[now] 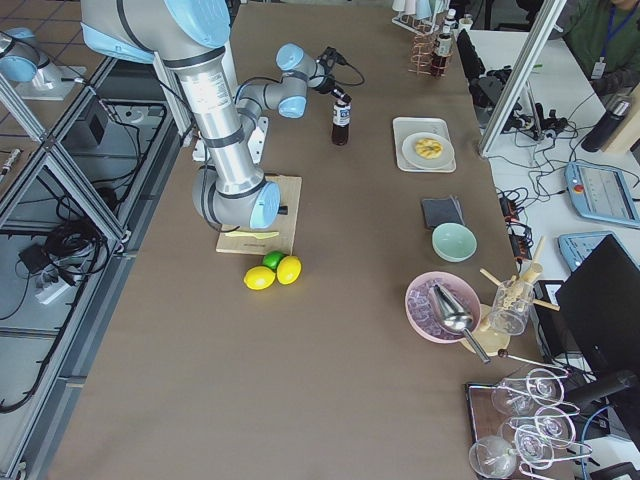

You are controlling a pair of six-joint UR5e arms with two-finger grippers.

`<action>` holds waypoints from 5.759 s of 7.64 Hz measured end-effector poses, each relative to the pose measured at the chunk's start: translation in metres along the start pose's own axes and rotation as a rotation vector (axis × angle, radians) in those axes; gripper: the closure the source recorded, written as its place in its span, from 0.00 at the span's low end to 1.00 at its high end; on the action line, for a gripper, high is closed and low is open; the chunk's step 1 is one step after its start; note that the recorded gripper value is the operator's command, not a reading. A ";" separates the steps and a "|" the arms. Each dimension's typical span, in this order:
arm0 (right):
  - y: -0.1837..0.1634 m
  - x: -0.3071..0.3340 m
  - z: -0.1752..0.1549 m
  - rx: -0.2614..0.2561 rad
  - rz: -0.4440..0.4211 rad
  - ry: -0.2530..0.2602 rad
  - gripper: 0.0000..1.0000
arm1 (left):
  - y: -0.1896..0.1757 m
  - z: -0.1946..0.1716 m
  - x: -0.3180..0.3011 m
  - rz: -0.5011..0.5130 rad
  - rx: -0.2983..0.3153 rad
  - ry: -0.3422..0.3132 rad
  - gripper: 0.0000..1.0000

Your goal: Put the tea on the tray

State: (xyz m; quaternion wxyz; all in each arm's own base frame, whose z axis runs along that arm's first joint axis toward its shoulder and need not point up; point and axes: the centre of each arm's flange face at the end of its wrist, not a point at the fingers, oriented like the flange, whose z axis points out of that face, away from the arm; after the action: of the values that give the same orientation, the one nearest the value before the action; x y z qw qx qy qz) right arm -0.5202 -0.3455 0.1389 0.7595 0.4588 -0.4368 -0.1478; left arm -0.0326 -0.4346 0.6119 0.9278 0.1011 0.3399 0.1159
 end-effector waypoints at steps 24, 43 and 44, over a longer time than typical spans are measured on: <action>-0.200 0.079 0.201 0.026 0.244 0.247 0.02 | 0.006 -0.013 -0.007 0.005 0.057 -0.013 0.03; 0.257 0.605 -0.283 -0.919 0.457 0.276 0.00 | 0.053 0.005 0.002 -0.088 -0.012 0.200 0.03; 0.289 0.623 -0.304 -0.940 0.508 0.286 0.00 | 0.055 0.008 0.001 -0.084 -0.022 0.185 0.03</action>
State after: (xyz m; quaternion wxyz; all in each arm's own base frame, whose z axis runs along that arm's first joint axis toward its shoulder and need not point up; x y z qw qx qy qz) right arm 0.0301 -0.4077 0.6463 0.9460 -0.0340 -0.3134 -0.0752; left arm -0.0349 -0.3827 0.6320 0.8975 0.0656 0.4267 0.0894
